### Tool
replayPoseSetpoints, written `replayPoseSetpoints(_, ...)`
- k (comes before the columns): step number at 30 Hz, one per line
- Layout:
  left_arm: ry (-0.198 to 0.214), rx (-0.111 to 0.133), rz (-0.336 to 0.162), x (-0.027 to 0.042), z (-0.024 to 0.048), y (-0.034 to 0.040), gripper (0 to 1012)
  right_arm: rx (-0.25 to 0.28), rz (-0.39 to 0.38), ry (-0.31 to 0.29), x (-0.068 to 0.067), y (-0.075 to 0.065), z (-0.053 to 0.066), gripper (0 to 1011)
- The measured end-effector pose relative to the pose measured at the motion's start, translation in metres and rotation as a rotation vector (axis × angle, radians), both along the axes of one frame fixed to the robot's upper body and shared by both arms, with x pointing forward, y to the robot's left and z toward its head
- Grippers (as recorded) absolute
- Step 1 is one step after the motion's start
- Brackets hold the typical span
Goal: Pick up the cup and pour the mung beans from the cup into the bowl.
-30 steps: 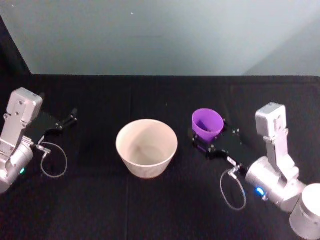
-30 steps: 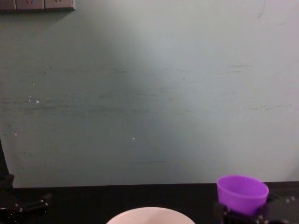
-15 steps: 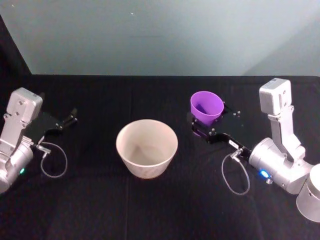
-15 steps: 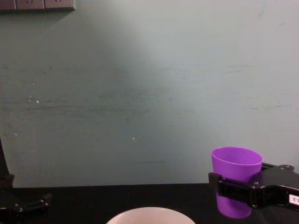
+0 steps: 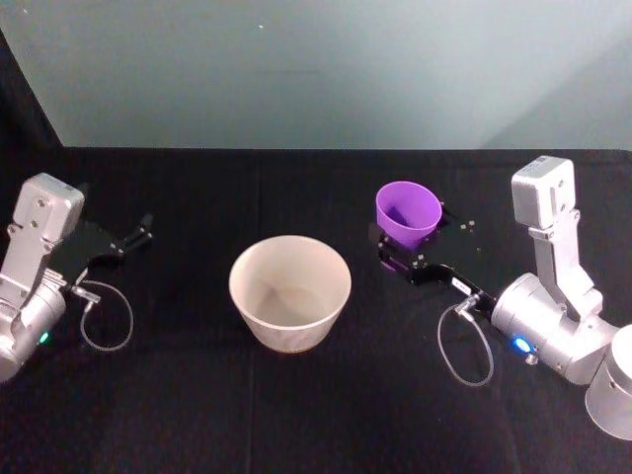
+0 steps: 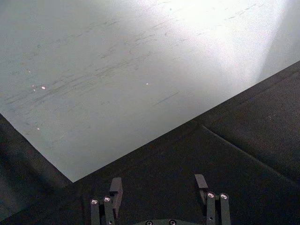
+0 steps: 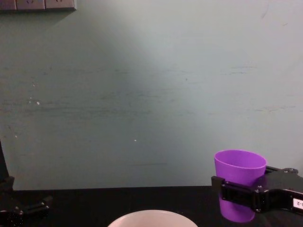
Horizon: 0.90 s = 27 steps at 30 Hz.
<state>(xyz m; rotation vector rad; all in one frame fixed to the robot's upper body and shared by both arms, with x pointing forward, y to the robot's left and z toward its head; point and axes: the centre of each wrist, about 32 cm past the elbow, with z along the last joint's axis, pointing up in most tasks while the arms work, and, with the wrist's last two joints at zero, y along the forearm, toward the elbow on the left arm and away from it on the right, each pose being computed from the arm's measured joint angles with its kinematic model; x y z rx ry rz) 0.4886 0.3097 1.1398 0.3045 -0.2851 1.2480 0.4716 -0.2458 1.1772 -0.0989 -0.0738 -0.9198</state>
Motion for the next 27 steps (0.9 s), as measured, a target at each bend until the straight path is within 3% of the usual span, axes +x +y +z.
replayPoseSetpoints(27, 0.0, 0.0, 0.0, 0.0, 0.0, 0.0, 1000, 0.0, -0.001, 0.0, -0.0005, 0.0, -0.0006, 723)
